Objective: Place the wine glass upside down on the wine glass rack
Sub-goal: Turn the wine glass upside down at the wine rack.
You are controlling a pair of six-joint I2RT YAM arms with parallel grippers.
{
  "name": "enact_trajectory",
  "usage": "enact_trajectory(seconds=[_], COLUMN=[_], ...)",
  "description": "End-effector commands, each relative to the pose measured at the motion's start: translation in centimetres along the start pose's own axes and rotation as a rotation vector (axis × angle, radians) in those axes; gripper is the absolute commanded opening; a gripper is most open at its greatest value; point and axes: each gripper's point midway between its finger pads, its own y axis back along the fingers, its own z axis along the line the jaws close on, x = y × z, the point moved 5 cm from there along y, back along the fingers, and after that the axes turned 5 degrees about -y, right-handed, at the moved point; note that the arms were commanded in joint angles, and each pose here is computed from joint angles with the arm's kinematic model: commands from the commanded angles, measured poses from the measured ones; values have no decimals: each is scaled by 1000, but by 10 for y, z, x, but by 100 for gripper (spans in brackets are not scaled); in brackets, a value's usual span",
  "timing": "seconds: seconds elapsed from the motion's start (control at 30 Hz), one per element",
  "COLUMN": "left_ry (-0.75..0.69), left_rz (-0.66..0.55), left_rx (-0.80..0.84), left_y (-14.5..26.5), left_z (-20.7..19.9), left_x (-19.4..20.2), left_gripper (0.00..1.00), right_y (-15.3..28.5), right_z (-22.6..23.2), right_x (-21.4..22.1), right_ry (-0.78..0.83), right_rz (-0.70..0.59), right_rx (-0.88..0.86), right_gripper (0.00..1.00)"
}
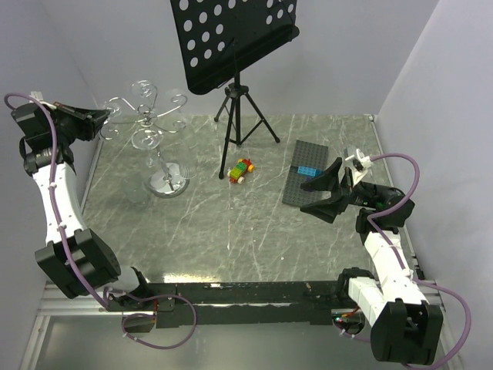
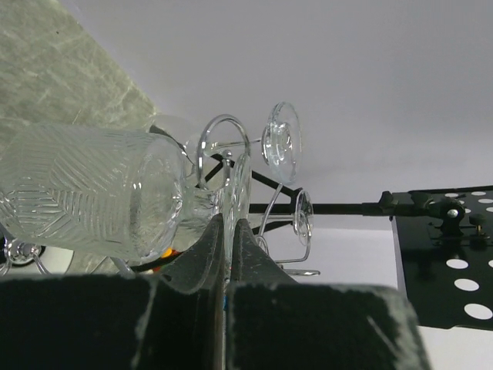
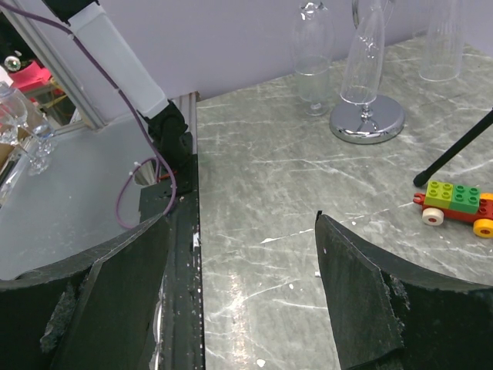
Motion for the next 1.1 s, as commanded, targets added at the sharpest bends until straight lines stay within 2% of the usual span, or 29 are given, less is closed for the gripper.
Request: enact_trajectory(seconds=[0.0,0.43,0.7,1.07], left_ry=[-73,-55,-174,-228], left_rz=[25,54,18,113], left_rx=[119,120,30,-3], left_y=[3,-6,-2,-11], left_z=[-31,-40,-35,-25], left_x=[1,7,-11,-6], left_gripper=[1,1,1,1], right_y=[4,4,4,3], right_z=[7,7,8,4], right_x=[6,6,6,6], right_ry=[77,73,70,49], right_rz=[61,62,59,55], right_rx=[-33,-33,-31,-29], right_gripper=[82,82,82,83])
